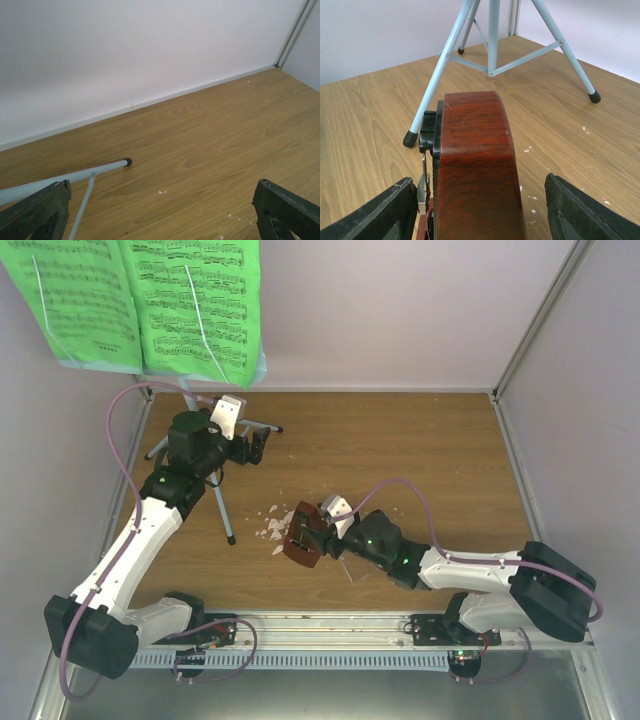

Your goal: Pack up the instrument practice props

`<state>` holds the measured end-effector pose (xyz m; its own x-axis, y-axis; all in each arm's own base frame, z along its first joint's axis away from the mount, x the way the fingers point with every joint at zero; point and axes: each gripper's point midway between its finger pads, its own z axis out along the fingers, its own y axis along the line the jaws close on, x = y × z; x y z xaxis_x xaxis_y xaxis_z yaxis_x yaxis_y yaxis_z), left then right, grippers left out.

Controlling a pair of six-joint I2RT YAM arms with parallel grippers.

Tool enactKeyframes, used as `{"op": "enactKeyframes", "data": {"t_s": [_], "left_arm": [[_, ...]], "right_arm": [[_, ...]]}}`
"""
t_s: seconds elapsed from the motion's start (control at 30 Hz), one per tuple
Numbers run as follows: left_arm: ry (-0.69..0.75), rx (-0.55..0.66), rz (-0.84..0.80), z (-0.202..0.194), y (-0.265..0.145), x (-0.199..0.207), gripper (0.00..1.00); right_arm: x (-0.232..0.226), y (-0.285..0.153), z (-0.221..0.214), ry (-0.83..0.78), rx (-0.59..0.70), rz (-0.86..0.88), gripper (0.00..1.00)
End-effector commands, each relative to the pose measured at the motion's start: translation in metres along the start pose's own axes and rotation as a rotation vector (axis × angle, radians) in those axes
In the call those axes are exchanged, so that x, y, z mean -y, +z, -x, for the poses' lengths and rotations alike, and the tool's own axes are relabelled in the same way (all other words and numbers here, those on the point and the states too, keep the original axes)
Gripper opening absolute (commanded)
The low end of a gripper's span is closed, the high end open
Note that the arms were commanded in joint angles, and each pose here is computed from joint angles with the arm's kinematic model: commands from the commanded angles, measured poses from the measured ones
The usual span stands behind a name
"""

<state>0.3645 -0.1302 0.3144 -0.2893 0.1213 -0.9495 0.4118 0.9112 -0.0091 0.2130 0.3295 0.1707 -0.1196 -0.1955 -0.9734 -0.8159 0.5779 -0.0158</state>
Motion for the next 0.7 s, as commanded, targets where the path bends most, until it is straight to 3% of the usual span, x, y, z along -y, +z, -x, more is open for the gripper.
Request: {"op": "enactKeyframes", "data": {"t_s": [0.0,0.67], "left_arm": [[0.005,0.044,-0.011,0.0092,0.0025,0.0031,0.99],[0.007,0.039,-0.011,0.0077,0.0041,0.0033,0.99]], "right_arm": [[0.0108,-0.0002,0.0019,0.017,0.018,-0.051,0.70],[0.0164,0.0031,0.0017,0.030,0.016,-0.070,0.72]]}}
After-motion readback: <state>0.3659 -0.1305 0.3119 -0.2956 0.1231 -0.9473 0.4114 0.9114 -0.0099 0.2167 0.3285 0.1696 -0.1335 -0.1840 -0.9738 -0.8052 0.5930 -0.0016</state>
